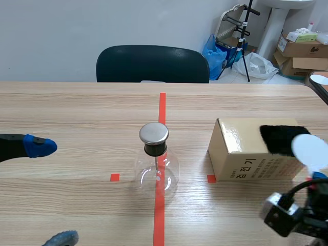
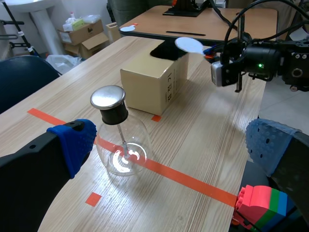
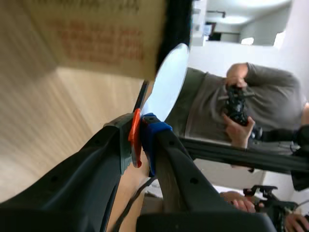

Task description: Do the electroscope experiment

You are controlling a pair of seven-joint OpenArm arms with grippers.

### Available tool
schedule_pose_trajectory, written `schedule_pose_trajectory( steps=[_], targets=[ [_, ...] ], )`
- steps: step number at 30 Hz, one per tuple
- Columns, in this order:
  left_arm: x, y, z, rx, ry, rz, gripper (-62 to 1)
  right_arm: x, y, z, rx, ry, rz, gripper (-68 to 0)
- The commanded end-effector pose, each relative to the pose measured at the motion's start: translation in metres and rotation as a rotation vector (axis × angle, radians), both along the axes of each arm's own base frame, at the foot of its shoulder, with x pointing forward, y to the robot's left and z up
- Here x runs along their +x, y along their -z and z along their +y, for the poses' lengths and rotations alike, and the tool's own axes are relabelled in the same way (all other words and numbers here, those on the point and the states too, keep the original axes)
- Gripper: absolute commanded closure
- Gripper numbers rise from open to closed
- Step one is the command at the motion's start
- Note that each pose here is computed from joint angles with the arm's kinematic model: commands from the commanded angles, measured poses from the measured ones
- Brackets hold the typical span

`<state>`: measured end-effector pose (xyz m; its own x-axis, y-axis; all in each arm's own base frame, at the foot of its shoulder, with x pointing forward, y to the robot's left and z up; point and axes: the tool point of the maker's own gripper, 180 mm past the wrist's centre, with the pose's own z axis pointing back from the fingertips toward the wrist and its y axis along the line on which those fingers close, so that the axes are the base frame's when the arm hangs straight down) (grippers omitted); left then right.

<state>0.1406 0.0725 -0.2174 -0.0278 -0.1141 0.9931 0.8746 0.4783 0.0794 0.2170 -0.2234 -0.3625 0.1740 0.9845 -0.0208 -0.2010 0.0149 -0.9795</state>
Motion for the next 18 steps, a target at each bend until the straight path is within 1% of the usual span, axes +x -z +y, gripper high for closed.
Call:
schedule_pose_trajectory(
  steps=[1,2,3,4,6,7,8,10,11,12,13,14,15,16,17,18],
  targets=[
    [0.0,-0.005,-0.002,-0.033,-0.003,-0.005,-62.3,0.003,-0.001,0.025,0.006,-0.169,0.011,-1.0],
    [0.0,-0.005,-0.002,-0.033,-0.004,-0.005,-62.3,0.003,-0.001,0.038,0.021,-0.238,0.011,-1.0],
    [0.0,-0.005,-0.002,-0.033,-0.004,-0.005,-62.3,0.003,-0.002,0.043,0.025,-0.266,0.005,-1.0],
    [0.0,-0.005,-0.002,-0.033,-0.004,-0.005,-62.3,0.004,-0.004,0.039,0.018,-0.242,-0.005,-1.0],
    [0.0,-0.005,-0.002,-0.033,-0.004,-0.005,-62.3,0.004,-0.006,0.011,-0.014,-0.092,-0.015,-1.0],
    [0.0,-0.005,-0.002,-0.033,-0.004,-0.005,-62.3,0.002,-0.005,0.003,-0.022,-0.043,-0.01,-1.0],
    [0.0,-0.005,-0.002,-0.033,-0.004,-0.005,-62.3,0.002,-0.003,0.005,-0.017,-0.058,0.004,-1.0],
    [0.0,-0.005,-0.002,-0.033,-0.004,-0.005,-62.3,0.004,-0.001,0.033,0.014,-0.208,0.009,-1.0],
    [0.0,-0.005,-0.002,-0.033,-0.004,-0.005,-62.3,0.004,-0.002,0.042,0.023,-0.256,0.006,-1.0],
    [0.0,-0.005,-0.002,-0.033,-0.004,-0.005,-62.3,0.005,-0.005,0.041,0.017,-0.25,-0.009,-1.0],
    [0.0,-0.005,-0.002,-0.033,-0.004,-0.005,-62.3,0.006,-0.008,0.031,0.003,-0.195,-0.026,-1.0],
    [0.0,-0.005,-0.002,-0.033,-0.004,-0.005,-62.3,0.006,-0.009,0.016,-0.013,-0.116,-0.031,-1.0],
    [0.0,-0.005,-0.002,-0.033,-0.004,-0.005,-62.3,0.004,-0.009,0.005,-0.024,-0.053,-0.026,-1.0],
    [0.0,-0.005,-0.002,-0.033,-0.004,-0.005,-62.3,0.003,-0.006,0.003,-0.024,-0.043,-0.012,-1.0],
    [0.0,-0.005,-0.002,-0.033,-0.004,-0.005,-62.3,0.004,-0.004,0.011,-0.017,-0.089,-0.002,-1.0],
    [0.0,-0.005,-0.002,-0.033,-0.004,-0.005,-62.3,0.004,-0.003,0.026,-0.005,-0.169,0.003,-1.0]
  ],
)
